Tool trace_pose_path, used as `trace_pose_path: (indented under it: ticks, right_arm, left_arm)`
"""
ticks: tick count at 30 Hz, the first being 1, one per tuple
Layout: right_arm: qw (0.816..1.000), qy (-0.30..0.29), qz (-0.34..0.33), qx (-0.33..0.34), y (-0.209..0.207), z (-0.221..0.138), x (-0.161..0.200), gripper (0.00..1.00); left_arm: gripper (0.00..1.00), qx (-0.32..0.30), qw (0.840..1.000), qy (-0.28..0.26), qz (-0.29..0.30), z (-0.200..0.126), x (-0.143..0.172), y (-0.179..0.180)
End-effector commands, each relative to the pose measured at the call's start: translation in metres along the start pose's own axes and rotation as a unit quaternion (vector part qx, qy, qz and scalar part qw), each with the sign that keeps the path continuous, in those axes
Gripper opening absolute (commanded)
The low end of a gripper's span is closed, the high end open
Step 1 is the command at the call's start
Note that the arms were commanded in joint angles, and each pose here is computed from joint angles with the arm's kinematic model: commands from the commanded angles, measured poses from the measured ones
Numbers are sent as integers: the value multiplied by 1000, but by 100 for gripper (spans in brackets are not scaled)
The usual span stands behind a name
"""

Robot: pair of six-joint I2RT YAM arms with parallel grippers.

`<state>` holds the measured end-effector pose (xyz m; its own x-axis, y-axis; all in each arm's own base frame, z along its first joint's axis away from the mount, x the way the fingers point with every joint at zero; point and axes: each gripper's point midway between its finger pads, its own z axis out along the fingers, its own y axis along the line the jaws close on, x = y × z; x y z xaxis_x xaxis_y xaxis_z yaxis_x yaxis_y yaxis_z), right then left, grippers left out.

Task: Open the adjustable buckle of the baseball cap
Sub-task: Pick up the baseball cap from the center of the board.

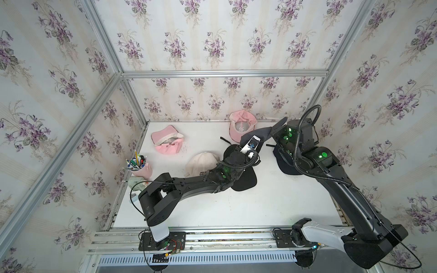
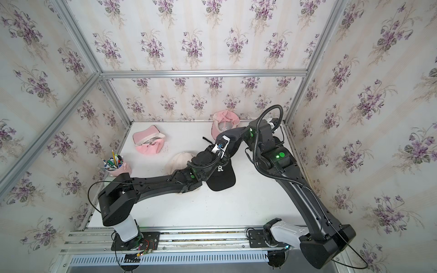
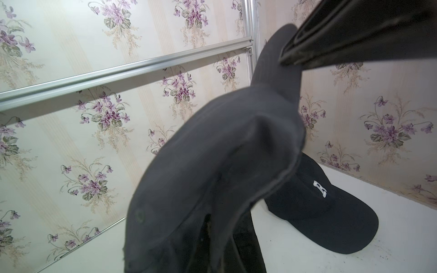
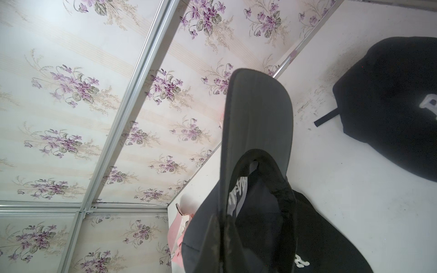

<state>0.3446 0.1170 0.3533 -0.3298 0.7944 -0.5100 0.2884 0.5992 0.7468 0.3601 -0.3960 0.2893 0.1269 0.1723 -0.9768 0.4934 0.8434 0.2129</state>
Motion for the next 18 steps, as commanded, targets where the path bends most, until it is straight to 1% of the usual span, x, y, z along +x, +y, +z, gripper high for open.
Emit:
trace_pose_path:
  ticks: [1, 4, 6, 10, 11, 14, 16, 18]
  right_arm:
    - [1000, -16, 7, -4, -1, -3, -6, 0]
    - [1000, -18, -3, -10, -3, -5, -5, 0]
    - [1000, -15, -12, -17, -3, -6, -3, 3]
    - [999, -8, -35, -34, -3, -8, 1, 15]
    - [998, -9, -41, -35, -4, -8, 2, 17]
    - [997, -12, -61, -37, -6, -13, 0, 28]
    - [997, -18, -71, -36, -9, -16, -1, 38]
    - [994, -23, -95, -43, -9, -18, -2, 41]
  left_arm:
    - [0, 18, 1000, -16, 18, -6, -14, -2]
    - [0, 36, 999, -13, 31, -12, -22, -2]
    - [0, 51, 998, -14, 40, -17, -29, -3]
    - [0, 83, 995, -11, 55, -23, -44, -3]
    - [0, 88, 994, -8, 57, -24, -46, -2]
    - [0, 108, 992, 5, 64, -26, -50, 0]
    - [0, 120, 990, 13, 69, -26, -52, 1]
    - [0, 136, 988, 18, 73, -27, -54, 1]
